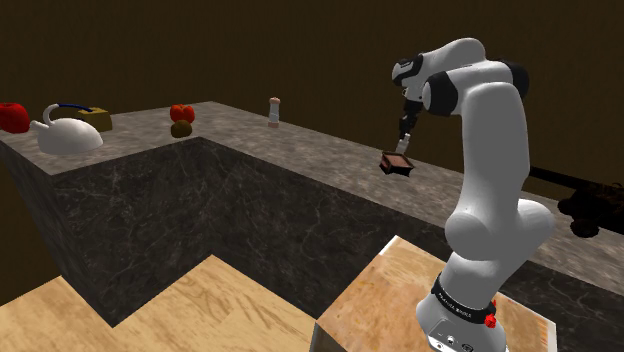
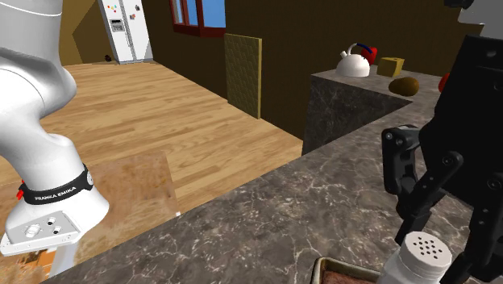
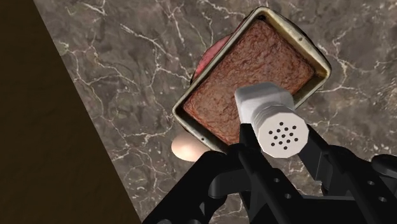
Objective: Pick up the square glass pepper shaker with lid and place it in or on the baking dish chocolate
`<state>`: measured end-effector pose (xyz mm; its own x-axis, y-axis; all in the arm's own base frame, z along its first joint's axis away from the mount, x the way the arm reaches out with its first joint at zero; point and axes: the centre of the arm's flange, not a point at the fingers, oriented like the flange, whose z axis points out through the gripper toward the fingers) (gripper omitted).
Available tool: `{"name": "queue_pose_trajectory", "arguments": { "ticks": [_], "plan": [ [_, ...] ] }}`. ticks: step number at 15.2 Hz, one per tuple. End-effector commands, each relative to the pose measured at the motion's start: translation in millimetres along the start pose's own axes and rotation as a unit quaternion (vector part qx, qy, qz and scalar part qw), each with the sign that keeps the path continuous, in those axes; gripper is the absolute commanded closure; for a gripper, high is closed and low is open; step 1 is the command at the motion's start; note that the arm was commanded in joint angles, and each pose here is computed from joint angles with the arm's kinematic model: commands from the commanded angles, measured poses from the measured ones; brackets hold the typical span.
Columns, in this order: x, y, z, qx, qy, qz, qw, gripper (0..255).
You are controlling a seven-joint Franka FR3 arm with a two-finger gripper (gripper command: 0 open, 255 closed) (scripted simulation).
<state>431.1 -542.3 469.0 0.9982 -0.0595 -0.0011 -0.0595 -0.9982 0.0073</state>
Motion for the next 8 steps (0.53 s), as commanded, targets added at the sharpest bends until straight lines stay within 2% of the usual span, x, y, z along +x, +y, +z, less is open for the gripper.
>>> {"name": "queue_pose_trajectory", "arguments": {
  "ticks": [1,4,5,8],
  "plan": [
    [-0.1,0.0,0.4,0.000,0.000,0.000,1.0000,255],
    [-0.1,0.0,0.4,0.000,0.000,0.000,1.0000,255],
    [-0.1,0.0,0.4,0.000,0.000,0.000,1.0000,0],
    [-0.1,0.0,0.4,0.000,0.000,0.000,1.0000,0]
  ]
}}
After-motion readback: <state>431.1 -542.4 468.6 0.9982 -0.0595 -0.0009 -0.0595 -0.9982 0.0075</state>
